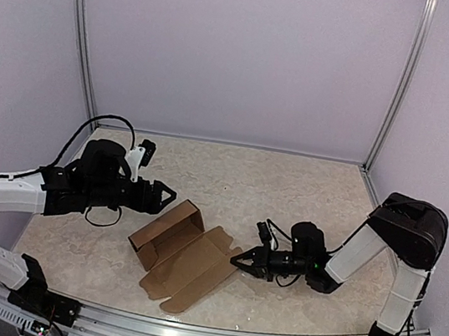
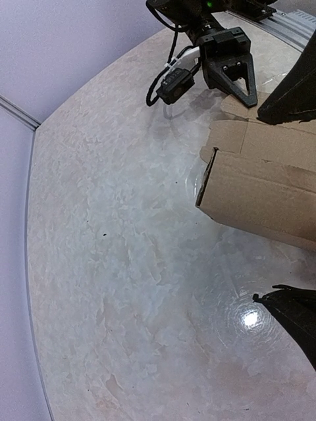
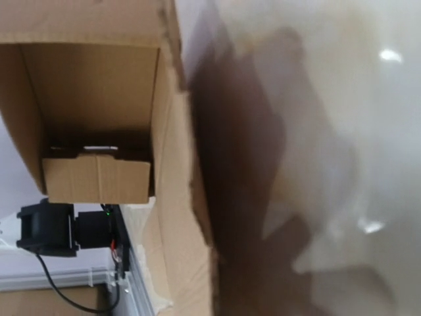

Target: Fold the paper box

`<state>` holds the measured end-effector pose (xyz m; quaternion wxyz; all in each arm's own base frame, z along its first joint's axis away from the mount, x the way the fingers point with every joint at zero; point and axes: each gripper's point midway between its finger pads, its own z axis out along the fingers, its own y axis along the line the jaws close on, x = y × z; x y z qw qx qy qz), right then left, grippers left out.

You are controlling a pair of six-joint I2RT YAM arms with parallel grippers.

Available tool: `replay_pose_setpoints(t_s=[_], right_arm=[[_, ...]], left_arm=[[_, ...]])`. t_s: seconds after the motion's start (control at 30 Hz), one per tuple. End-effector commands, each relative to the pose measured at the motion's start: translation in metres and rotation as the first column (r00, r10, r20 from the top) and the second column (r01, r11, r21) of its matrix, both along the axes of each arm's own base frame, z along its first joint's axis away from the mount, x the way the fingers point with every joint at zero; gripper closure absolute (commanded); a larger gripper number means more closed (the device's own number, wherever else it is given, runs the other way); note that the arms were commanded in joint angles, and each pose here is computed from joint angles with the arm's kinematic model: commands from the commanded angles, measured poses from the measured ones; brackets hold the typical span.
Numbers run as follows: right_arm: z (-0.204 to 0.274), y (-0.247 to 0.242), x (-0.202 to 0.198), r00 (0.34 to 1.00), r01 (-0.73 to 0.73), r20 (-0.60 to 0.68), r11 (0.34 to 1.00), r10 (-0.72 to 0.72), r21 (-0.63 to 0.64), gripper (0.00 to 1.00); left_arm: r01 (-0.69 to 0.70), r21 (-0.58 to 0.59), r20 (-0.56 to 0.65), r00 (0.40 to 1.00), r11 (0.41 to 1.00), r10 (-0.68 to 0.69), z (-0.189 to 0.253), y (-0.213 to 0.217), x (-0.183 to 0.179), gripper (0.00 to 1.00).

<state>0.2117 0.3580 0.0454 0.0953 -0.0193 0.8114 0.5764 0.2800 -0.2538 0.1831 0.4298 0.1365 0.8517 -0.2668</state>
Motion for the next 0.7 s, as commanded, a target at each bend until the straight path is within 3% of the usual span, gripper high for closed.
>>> replay_pose_setpoints(t_s=[0.0, 0.43, 0.67], right_arm=[[0.013, 0.003, -0.001, 0.995, -0.062, 0.079, 0.995, 0.068, -0.076, 1.0], [0.091, 0.002, 0.008, 0.892, -0.175, 0.353, 0.936, 0.283, -0.306, 1.0], [0.137, -0.011, 0.006, 0.769, -0.181, 0.494, 0.879, 0.407, -0.442, 1.0]], left_arm=[[-0.01, 0.022, 0.015, 1.0, 1.0, 0.01, 0.008, 0.009, -0.001, 0.17], [-0.056, -0.038, 0.163, 0.985, 0.998, 0.061, 0.061, 0.033, -0.01, 0.17], [-0.036, -0.087, 0.25, 0.967, 0.996, 0.057, 0.101, 0.039, -0.018, 0.17]])
